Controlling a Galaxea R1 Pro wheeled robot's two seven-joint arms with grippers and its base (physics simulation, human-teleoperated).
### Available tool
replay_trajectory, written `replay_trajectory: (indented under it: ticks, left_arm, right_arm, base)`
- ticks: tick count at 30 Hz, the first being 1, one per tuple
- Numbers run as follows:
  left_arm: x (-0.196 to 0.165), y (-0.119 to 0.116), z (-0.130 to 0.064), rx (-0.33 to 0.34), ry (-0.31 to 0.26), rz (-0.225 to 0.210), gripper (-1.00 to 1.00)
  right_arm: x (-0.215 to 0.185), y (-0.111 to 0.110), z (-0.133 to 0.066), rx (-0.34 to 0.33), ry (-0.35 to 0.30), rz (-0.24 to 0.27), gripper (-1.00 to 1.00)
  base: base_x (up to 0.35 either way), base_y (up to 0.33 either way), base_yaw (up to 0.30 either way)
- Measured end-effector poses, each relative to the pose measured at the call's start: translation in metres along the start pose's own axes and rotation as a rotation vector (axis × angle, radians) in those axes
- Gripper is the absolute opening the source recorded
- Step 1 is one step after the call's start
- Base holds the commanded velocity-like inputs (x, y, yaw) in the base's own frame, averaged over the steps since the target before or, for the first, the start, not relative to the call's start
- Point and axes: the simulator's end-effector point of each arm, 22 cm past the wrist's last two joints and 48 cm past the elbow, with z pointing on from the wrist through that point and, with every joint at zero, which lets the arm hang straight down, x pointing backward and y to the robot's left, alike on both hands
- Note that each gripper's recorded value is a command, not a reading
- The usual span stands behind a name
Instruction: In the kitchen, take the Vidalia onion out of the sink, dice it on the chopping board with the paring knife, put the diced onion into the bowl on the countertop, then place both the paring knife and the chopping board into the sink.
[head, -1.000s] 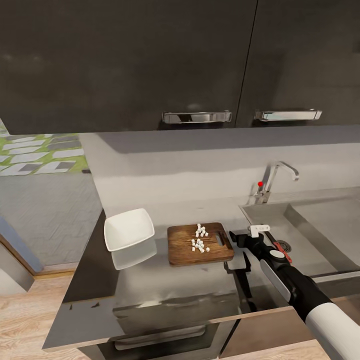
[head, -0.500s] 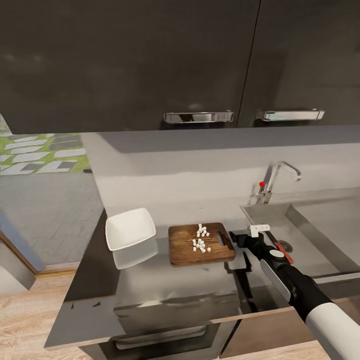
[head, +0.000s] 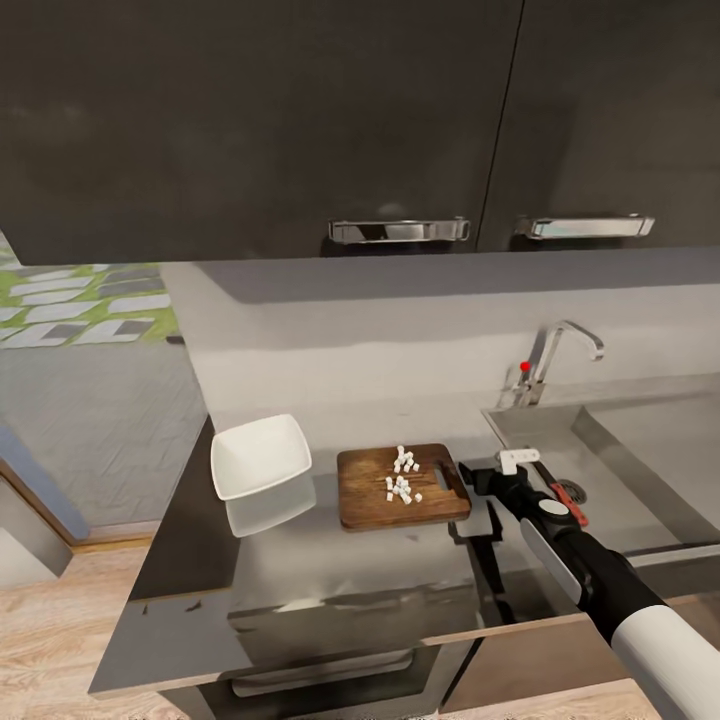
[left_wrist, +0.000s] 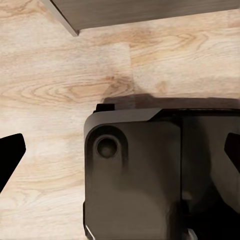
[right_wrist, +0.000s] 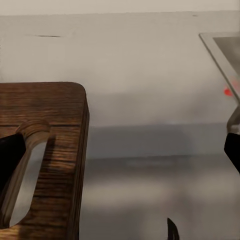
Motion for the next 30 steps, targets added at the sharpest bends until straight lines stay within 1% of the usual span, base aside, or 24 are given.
replay_trajectory:
  ticks: [20,30]
  left_arm:
    - [0.013,0.001,0.001,-0.001,0.032,-0.001,1.0]
    - [0.018,0.0,0.001,0.0,0.044,-0.001,1.0]
  right_arm:
    - [0.02,0.002,0.008,-0.004,0.032,0.003,1.0]
    - [0.028,0.002,0.011,-0.005,0.044,0.006,1.0]
  base:
    - [0.0,0.001,0.0]
    - [0.0,0.004,0.064]
